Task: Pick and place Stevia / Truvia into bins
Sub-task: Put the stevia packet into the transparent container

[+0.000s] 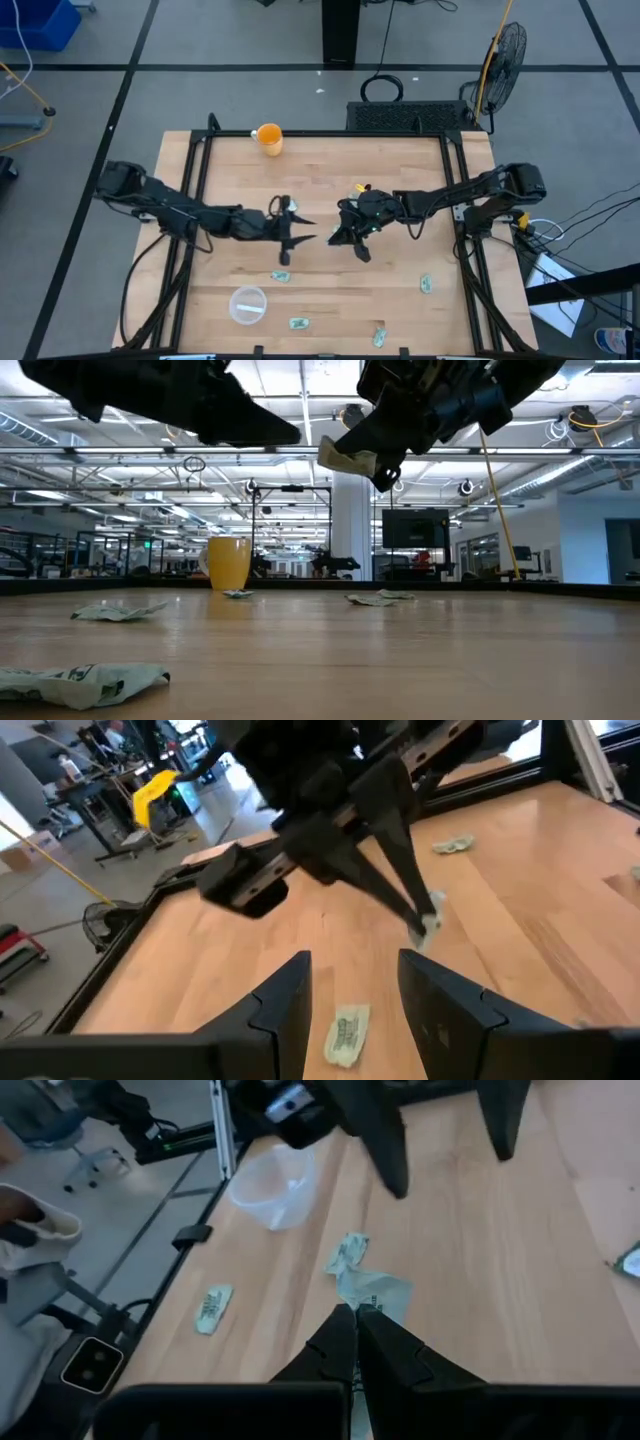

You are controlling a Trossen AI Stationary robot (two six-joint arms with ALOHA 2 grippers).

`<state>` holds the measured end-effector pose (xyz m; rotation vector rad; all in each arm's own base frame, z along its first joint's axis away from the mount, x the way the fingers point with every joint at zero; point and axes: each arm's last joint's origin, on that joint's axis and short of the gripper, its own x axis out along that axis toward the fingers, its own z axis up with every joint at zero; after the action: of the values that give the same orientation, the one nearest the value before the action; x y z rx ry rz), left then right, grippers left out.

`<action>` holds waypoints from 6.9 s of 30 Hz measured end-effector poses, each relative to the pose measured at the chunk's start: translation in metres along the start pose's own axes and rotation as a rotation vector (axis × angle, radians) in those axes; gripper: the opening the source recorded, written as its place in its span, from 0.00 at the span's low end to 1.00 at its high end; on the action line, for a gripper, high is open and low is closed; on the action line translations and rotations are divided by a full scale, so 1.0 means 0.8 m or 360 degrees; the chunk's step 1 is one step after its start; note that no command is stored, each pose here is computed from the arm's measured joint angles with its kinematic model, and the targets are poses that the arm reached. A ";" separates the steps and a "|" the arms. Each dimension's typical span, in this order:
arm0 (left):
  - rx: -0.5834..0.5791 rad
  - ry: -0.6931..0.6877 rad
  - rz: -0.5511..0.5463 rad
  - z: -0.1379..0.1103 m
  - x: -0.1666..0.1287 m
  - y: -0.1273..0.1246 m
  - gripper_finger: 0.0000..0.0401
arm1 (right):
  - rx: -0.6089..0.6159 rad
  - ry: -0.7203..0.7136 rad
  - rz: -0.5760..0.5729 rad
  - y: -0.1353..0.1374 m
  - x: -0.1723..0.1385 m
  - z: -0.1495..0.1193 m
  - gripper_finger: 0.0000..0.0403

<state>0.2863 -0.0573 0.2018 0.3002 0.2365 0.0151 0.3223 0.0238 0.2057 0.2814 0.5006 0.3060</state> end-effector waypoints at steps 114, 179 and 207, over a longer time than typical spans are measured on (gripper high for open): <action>-0.1302 0.1904 -0.0425 -0.012 -0.109 -0.141 0.07 | -0.0090 0.0113 -0.0031 -0.002 0.000 -0.009 0.34; -0.0534 0.1362 0.0201 -0.071 0.006 0.096 0.21 | -0.0085 0.0161 -0.0041 -0.005 -0.001 -0.023 0.33; -0.0567 0.1481 0.0296 -0.119 0.027 0.125 0.21 | -0.0114 0.0179 -0.0043 -0.006 -0.001 -0.028 0.33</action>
<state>0.2874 0.0670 0.1383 -0.0634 1.1151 0.3831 0.3110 0.0233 0.1857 0.1885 0.6026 0.3142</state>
